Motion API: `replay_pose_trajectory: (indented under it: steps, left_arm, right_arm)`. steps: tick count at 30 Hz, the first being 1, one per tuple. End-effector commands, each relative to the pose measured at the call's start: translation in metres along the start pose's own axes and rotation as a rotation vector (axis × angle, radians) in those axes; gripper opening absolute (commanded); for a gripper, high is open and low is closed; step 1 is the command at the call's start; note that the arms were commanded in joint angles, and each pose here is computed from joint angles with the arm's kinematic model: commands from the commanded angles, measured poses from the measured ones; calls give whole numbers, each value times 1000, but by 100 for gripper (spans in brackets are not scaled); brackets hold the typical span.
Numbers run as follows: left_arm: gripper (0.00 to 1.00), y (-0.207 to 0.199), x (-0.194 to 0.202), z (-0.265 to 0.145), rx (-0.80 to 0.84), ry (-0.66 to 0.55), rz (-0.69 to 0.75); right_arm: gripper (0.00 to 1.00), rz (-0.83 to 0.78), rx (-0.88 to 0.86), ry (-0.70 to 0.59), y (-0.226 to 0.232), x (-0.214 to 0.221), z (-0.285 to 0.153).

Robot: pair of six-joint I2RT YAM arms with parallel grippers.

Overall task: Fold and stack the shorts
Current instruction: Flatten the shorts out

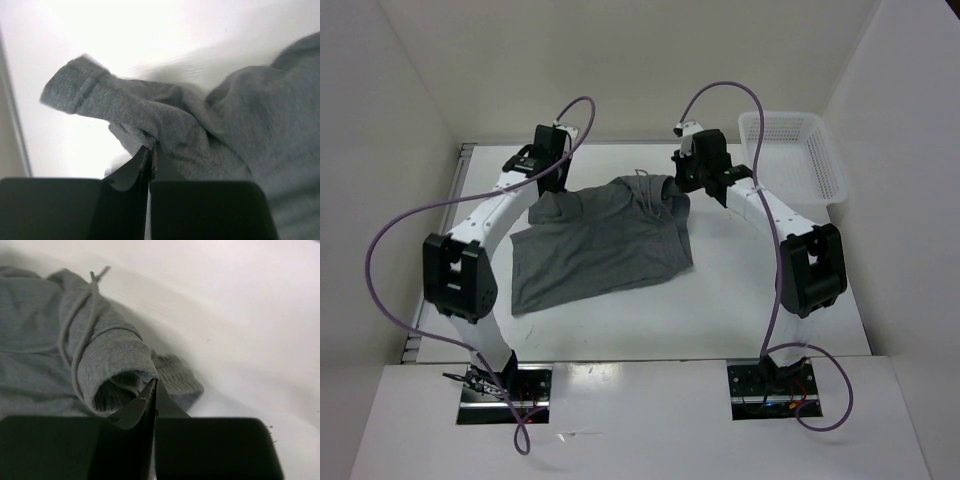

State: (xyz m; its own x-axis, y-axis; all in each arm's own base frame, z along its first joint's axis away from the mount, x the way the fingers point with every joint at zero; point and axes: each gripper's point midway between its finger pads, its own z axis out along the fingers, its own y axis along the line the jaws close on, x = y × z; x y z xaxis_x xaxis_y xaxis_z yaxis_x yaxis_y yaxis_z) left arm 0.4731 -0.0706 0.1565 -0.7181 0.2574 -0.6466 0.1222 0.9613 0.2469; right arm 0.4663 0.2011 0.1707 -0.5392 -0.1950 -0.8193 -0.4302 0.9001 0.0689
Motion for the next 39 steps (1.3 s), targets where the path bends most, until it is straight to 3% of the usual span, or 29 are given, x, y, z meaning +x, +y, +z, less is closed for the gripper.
replay_pose_trajectory:
  steps: [1,5,6,9,12,13,14,16,18,19,20,21,24,27,32,39]
  left_arm:
    - [0,15,1,-46,-49,-55,-3]
    - [0,12,60,-68,-42,51,46]
    - [1,5,111,-66,-15,172,84]
    - [6,-18,197,-69,56,382,191]
    - [24,-29,219,-86,133,444,212]
    - [35,-32,219,-89,150,451,210]
    - [60,-33,215,-94,167,441,203]
    - [69,-31,207,-106,178,422,195]
    - [72,-27,183,-119,177,354,178]
    - [72,-26,172,-125,185,323,169]
    - [72,-25,161,-130,185,295,162]
    - [73,-22,137,-138,183,227,144]
    - [73,-8,96,-139,149,131,89]
    - [78,2,74,-118,71,72,66]
    - [76,29,109,-58,-68,219,49]
    - [74,82,140,-2,-26,422,-145]
  right_arm:
    - [0,-35,42,-114,-10,-45,-22]
    - [0,-59,53,-102,-12,-38,-37]
    - [0,-68,42,-86,-10,-29,-38]
    - [0,-62,28,-17,-8,9,-41]
    - [0,-89,-13,26,-2,34,-43]
    - [0,-99,-31,49,1,45,-46]
    - [0,-116,-42,49,2,47,-49]
    - [0,-169,-92,104,7,70,-53]
    - [5,-240,-135,151,10,91,-61]
    - [11,-264,-169,166,15,97,-65]
    - [25,-285,-184,174,16,101,-71]
    - [59,-296,-194,224,16,115,-74]
    - [74,-351,-194,216,14,112,-86]
    - [76,-366,-163,160,11,95,-93]
    - [76,-223,-186,64,9,58,-103]
    - [76,-39,-179,35,-5,44,-75]
